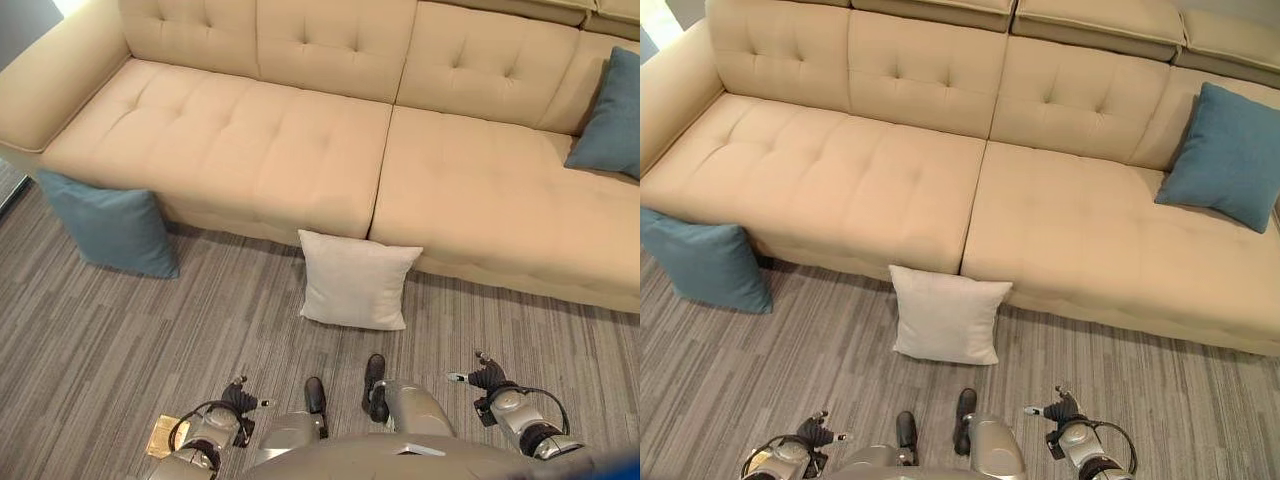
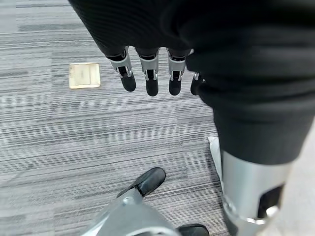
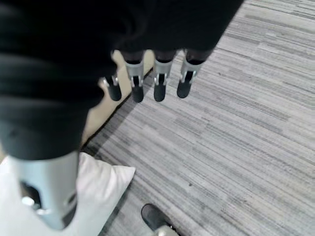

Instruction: Pick up all the scattered cushions and arrange them neatly on the sofa.

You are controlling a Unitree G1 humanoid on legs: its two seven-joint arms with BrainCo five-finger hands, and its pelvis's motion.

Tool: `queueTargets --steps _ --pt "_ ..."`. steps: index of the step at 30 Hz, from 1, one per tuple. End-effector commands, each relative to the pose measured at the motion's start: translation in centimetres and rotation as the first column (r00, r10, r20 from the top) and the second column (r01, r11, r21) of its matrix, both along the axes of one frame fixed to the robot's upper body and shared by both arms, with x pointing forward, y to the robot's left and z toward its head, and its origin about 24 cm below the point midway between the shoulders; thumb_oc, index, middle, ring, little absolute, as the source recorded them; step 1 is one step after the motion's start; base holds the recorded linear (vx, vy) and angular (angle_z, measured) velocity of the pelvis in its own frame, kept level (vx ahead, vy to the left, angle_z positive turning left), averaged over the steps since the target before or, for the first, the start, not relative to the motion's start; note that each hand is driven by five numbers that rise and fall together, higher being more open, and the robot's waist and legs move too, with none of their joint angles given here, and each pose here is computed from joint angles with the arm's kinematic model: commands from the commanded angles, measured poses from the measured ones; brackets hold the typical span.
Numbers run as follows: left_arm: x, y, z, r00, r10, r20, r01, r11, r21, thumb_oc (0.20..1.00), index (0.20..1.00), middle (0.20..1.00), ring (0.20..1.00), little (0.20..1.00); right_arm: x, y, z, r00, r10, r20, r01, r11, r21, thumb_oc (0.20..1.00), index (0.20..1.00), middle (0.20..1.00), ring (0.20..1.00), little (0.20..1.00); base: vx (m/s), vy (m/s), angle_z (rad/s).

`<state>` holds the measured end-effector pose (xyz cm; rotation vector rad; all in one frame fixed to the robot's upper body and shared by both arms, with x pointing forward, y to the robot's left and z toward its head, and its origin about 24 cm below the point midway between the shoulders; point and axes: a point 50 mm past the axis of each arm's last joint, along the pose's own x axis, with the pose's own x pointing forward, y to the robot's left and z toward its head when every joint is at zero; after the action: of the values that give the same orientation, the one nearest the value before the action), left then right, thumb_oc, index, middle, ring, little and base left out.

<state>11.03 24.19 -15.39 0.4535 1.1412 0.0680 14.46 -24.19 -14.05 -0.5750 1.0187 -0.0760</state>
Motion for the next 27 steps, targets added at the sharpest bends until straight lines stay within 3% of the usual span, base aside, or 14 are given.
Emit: queueTargets --steps 1,3,10,20,27 --pt "1.3 -0.7 0.2 0.998 -0.061 0.022 0.061 0.998 0.001 1.0 1.0 1.0 1.0 1.0 0.2 -1.5 0.5 1.0 -0.003 0.007 0.003 0.998 -0.056 1.0 1.0 1.0 1.0 1.0 0.12 -0.207 0.22" --pt "2.3 -2.0 0.3 0.993 -0.112 0.045 0.113 0.993 -0.025 1.0 1.0 1.0 1.0 1.0 -0.3 -2.1 0.4 1.0 -0.029 0.002 0.029 0.998 -0.062 1.0 1.0 1.0 1.0 1.0 0.1 -0.211 0.41" --pt "2.6 -2.5 0.3 0.992 -0.119 0.051 0.12 0.992 -0.027 1.0 1.0 1.0 1.0 1.0 -0.8 -2.6 0.4 0.999 -0.046 -0.012 0.045 0.996 -0.076 1.0 1.0 1.0 1.0 1.0 0.12 0.03 -0.07" --pt "1.4 -0.4 0.3 0.999 -0.05 0.021 0.05 0.999 0.009 1.0 1.0 1.0 1.0 1.0 0.2 -1.1 0.3 1.0 0.019 -0.012 -0.019 0.998 -0.056 1.0 1.0 1.0 1.0 1.0 0.11 0.208 -0.46" --pt "1.4 0.1 0.4 0.998 -0.059 0.019 0.059 0.998 0.028 1.0 1.0 1.0 1.0 1.0 0.3 -1.4 0.5 0.999 0.033 -0.007 -0.033 0.997 -0.073 1.0 1.0 1.0 1.0 1.0 0.07 -0.021 -0.1"
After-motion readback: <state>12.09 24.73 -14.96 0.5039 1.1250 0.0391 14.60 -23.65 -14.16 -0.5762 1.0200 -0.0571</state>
